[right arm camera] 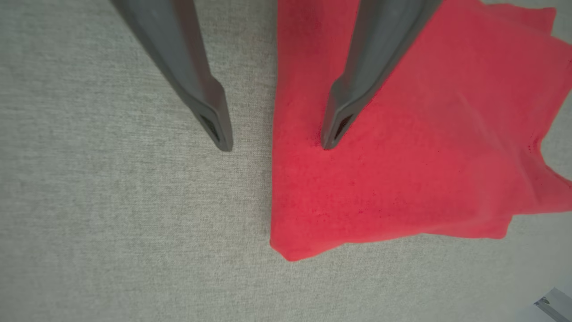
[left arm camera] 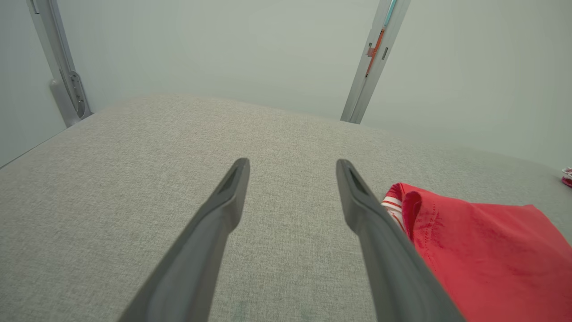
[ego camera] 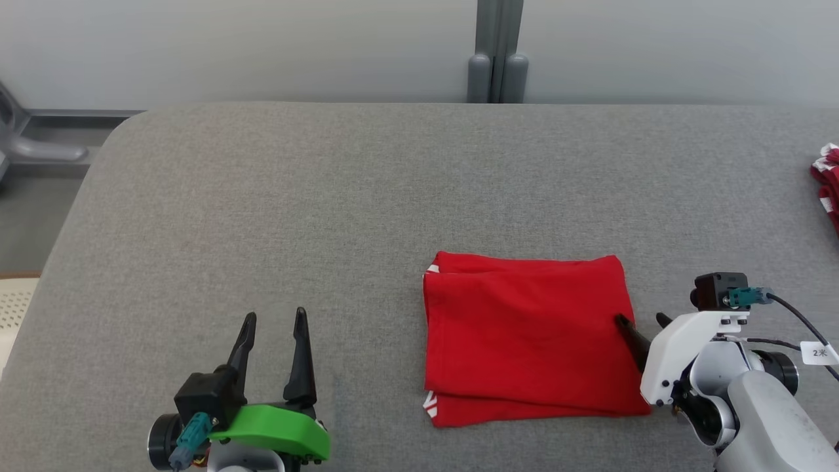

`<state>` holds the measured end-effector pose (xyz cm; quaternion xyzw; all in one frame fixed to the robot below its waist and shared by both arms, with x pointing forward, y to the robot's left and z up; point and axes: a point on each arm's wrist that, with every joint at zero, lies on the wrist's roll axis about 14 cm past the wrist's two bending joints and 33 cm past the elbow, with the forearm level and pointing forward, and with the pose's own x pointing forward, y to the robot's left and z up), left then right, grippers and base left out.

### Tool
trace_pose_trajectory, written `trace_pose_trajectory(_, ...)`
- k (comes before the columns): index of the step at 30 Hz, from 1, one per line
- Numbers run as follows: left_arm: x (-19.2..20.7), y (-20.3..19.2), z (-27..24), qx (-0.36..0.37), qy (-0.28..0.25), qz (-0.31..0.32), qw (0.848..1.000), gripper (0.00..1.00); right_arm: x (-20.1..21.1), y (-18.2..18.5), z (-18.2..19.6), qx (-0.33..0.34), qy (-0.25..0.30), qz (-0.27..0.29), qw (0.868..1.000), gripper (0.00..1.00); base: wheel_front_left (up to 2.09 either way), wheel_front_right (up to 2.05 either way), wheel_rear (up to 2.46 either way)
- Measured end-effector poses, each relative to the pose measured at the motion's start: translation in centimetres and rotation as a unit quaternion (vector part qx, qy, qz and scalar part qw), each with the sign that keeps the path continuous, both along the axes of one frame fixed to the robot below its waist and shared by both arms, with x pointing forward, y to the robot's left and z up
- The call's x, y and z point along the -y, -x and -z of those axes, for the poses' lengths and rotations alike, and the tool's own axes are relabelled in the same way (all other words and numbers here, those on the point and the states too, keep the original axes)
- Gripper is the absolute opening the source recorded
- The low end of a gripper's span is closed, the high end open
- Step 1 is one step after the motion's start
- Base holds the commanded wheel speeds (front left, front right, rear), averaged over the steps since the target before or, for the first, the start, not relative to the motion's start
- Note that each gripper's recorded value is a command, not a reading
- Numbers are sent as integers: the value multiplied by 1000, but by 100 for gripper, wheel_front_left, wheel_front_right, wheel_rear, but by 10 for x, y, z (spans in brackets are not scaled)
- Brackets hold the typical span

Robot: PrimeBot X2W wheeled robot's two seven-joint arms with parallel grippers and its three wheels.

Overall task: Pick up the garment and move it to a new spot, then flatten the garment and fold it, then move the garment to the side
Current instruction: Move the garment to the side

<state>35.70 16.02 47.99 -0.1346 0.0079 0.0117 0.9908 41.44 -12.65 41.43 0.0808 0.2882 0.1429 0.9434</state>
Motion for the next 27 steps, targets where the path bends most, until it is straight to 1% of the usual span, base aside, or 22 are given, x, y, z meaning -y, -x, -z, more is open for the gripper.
trace_pose_trajectory(5, -11, 1, 4, -7, -2, -18, 1000, 100, -14, -4, 22, -37, 4, -21, 999, 100, 0, 0, 0)
trace_pose_trajectory(6, -13, 1, 5, -9, -2, -22, 1000, 100, -18, -4, 25, -43, 3, -25, 999, 87, 0, 0, 0)
trace_pose_trajectory(7, -16, 2, 7, -12, -2, -25, 1000, 100, -21, -5, 27, -45, 2, -28, 999, 62, 0, 0, 0)
trace_pose_trajectory(8, -17, 2, 8, -14, -2, -27, 1000, 100, -22, -7, 28, -45, 3, -31, 998, 27, 0, 0, 0)
trace_pose_trajectory(9, -18, 2, 9, -15, -3, -29, 999, 100, -25, -8, 30, -46, 5, -36, 998, 11, 0, 0, 0)
trace_pose_trajectory(10, -20, 1, 10, -17, -3, -31, 999, 100, -26, -10, 30, -45, 7, -39, 998, 0, 0, 0, 0)
trace_pose_trajectory(14, -15, -3, 11, -18, -3, -24, 1000, 100, -24, -18, 25, -26, 6, -33, 999, 0, 0, 0, 0)
trace_pose_trajectory(18, -2, -11, 10, -16, -1, -3, 1000, 100, -6, -29, 11, 5, 10, -10, 1000, 0, 0, 0, 0)
trace_pose_trajectory(23, 27, -24, 9, -10, 3, 41, 999, 100, 37, -34, -4, 33, 25, 37, 998, 0, 0, 0, 0)
trace_pose_trajectory(27, 59, -37, 7, -5, 6, 90, 996, 100, 87, -32, -20, 56, 47, 86, 994, 0, 0, 0, 0)
